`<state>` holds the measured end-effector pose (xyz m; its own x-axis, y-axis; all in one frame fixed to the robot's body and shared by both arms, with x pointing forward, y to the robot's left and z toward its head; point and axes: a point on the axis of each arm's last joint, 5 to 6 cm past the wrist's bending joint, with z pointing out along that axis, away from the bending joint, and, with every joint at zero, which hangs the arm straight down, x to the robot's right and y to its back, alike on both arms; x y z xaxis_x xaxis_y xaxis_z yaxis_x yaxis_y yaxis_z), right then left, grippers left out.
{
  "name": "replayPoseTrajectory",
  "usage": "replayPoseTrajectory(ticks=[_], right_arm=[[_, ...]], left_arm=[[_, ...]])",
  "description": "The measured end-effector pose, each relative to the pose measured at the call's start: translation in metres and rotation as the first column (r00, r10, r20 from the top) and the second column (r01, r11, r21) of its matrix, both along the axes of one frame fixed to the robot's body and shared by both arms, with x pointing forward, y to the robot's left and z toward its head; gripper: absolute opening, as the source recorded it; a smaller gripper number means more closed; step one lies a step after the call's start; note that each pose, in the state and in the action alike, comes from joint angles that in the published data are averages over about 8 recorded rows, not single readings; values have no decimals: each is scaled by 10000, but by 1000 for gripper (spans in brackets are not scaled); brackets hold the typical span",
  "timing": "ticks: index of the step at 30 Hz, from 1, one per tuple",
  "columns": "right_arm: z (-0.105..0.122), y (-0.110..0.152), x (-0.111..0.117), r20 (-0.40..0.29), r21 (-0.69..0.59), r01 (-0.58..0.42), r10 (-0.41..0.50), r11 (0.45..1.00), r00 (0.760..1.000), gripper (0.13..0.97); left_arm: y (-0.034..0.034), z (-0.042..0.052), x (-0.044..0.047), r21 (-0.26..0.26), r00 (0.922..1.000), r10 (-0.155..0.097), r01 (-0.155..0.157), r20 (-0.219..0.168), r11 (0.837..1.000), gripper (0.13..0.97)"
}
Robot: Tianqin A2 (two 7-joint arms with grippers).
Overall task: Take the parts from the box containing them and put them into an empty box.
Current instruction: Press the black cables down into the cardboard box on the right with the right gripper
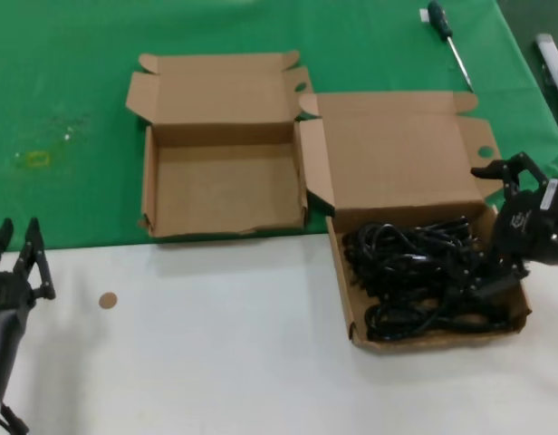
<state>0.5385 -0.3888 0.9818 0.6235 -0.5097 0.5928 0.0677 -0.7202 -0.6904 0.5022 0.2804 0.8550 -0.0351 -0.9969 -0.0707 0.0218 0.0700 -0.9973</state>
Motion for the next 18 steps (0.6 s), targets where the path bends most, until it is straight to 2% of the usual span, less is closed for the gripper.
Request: replayPoseTrajectory(ticks=[4,13,18], right_arm=[[156,-59,96,-442,-1089,-806,762,9908,9961,966],[374,-56,324,-1509,-3083,-2428,2047,9198,9671,966],[384,34,458,-1736,-3565,-2833,2348,8903,9564,966]], left_arm=[[0,0,0,0,10000,0,0,0,10000,270],[0,0,0,0,10000,0,0,0,10000,176],[0,0,0,0,10000,0,0,0,10000,173]])
